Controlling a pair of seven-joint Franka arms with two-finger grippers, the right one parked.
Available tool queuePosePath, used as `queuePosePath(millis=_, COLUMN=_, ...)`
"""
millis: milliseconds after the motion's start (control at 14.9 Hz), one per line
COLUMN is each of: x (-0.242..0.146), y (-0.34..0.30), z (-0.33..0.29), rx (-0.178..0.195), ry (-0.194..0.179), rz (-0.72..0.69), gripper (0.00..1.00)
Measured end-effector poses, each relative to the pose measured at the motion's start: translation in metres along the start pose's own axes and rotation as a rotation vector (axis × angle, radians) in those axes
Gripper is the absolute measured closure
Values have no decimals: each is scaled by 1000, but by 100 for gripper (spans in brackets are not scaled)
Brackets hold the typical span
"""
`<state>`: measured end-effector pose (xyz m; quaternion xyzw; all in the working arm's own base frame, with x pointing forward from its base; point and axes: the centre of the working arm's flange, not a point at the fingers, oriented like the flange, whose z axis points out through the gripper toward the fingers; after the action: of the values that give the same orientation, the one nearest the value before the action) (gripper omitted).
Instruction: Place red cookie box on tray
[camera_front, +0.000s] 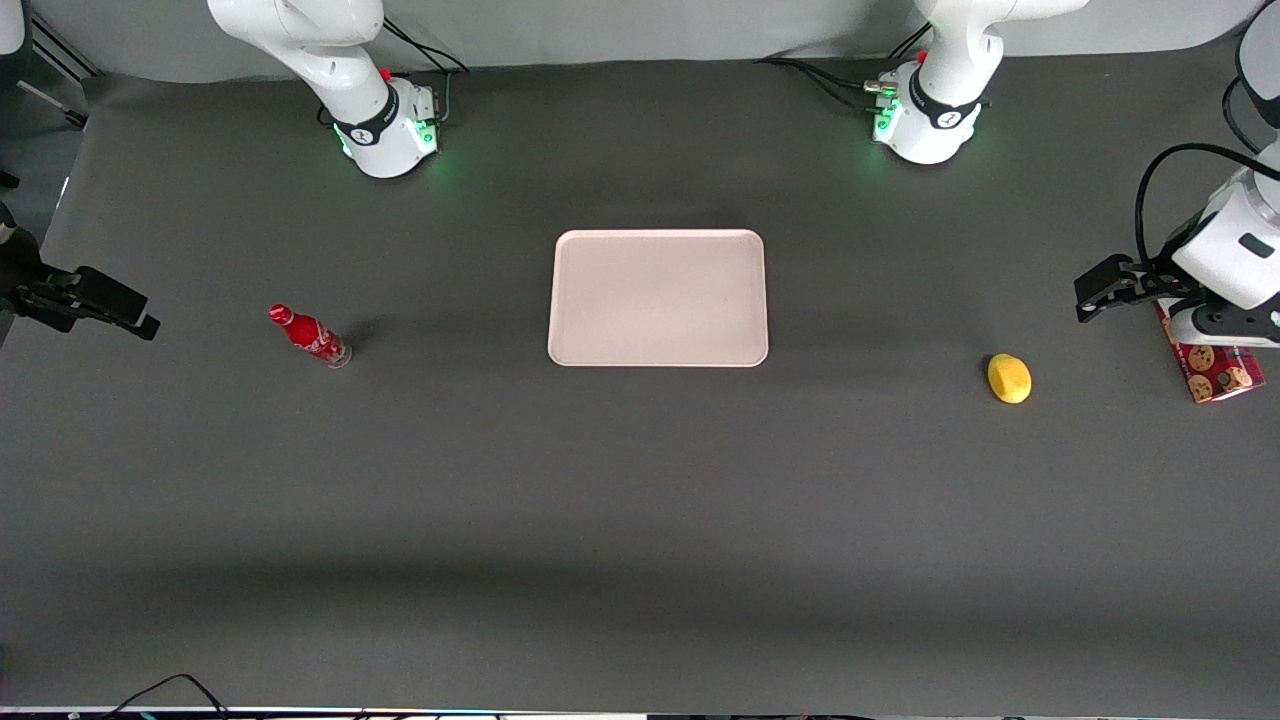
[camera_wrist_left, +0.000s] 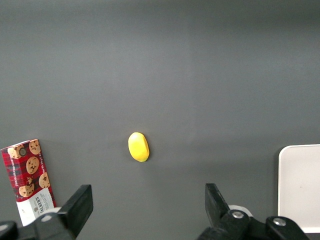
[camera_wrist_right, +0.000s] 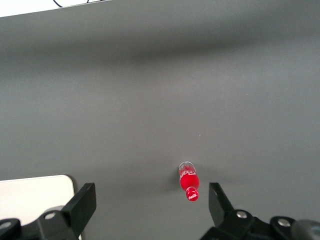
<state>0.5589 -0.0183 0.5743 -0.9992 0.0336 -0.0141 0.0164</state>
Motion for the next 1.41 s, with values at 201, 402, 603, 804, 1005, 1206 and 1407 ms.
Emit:
queuePosePath(millis=201, x=0, y=0, z=0, rx=0, ry=0, rz=0, gripper=0)
queuePosePath(millis=402, x=0, y=0, z=0, rx=0, ry=0, rz=0, gripper=0)
queuePosePath(millis=603, x=1, y=0, z=2, rx=0, ry=-4, rz=0, gripper=0)
queuePosePath(millis=804, x=3, y=0, z=6, rx=-1, ry=-11, rz=0, gripper=0)
queuePosePath(millis=1005, x=5, y=-1, z=10, rx=-2, ry=-17, rz=-1, gripper=0)
queuePosePath(millis=1206, x=6, y=-1, z=9, rx=-2, ry=-14, rz=-1, gripper=0)
queuePosePath(millis=1407, x=6, y=-1, z=9, rx=-2, ry=-15, rz=-1, gripper=0)
